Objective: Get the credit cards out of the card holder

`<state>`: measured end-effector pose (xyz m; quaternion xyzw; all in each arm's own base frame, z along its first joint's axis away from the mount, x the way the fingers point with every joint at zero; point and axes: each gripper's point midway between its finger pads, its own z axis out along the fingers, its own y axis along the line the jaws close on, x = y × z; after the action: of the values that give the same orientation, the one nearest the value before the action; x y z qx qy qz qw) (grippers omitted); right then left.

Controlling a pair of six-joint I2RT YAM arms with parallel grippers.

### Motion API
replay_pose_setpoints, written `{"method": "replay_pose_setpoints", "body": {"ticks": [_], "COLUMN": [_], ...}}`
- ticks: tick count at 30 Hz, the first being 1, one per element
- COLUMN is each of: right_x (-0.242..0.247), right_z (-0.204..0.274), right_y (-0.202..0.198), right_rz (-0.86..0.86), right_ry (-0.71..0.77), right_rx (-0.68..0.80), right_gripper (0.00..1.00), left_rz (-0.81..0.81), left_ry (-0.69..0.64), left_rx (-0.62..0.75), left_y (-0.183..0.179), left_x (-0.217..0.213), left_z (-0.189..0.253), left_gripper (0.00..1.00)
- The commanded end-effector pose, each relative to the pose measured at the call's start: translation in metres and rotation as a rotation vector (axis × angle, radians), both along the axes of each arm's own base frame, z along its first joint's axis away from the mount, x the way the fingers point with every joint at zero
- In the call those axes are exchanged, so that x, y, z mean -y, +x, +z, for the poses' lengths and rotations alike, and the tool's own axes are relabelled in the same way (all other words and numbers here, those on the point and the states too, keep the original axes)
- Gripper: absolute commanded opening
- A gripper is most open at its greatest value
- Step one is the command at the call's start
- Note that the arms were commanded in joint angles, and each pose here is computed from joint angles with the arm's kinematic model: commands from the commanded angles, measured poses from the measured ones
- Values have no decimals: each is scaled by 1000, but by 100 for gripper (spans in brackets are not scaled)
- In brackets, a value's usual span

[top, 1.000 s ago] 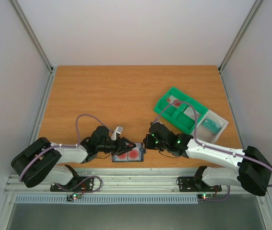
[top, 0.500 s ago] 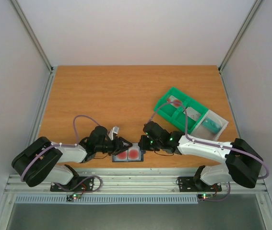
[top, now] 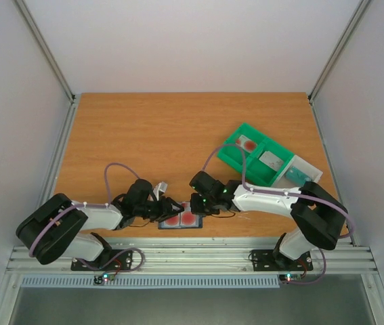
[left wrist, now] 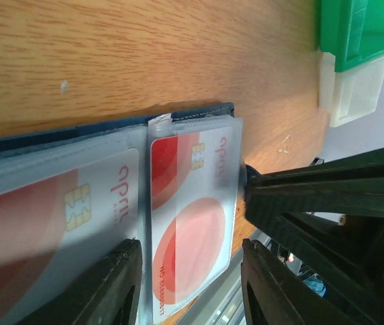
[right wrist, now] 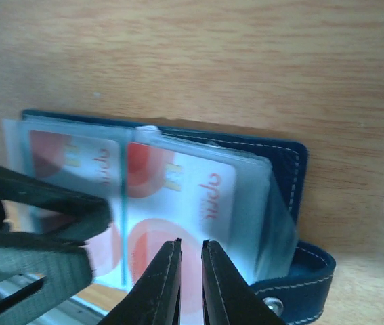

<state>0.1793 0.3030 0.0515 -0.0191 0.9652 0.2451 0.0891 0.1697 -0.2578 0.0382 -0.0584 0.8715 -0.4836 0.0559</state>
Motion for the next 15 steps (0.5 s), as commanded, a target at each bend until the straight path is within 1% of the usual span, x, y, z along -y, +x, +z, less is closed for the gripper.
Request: {"method": "replay_pose_setpoints", "body": {"ticks": [1, 7, 15], "right_x": [4, 13, 16], "right_z": [-13, -30, -43], "right_y": [-2, -5, -11], "right_rz": [-12, -16, -21], "right_ry": [-55, -101, -97], "right_rx": [-29, -40, -60], "right_gripper": [11, 10, 7], "left_rz": [11, 23, 37], "left_ry": [34, 58, 64], "left_rx": [29, 28, 20], "left_y": [3, 3, 6], "left_x": [-5, -9, -9], "left_z": [-3, -6, -7], "left_gripper": [42, 41, 38]}}
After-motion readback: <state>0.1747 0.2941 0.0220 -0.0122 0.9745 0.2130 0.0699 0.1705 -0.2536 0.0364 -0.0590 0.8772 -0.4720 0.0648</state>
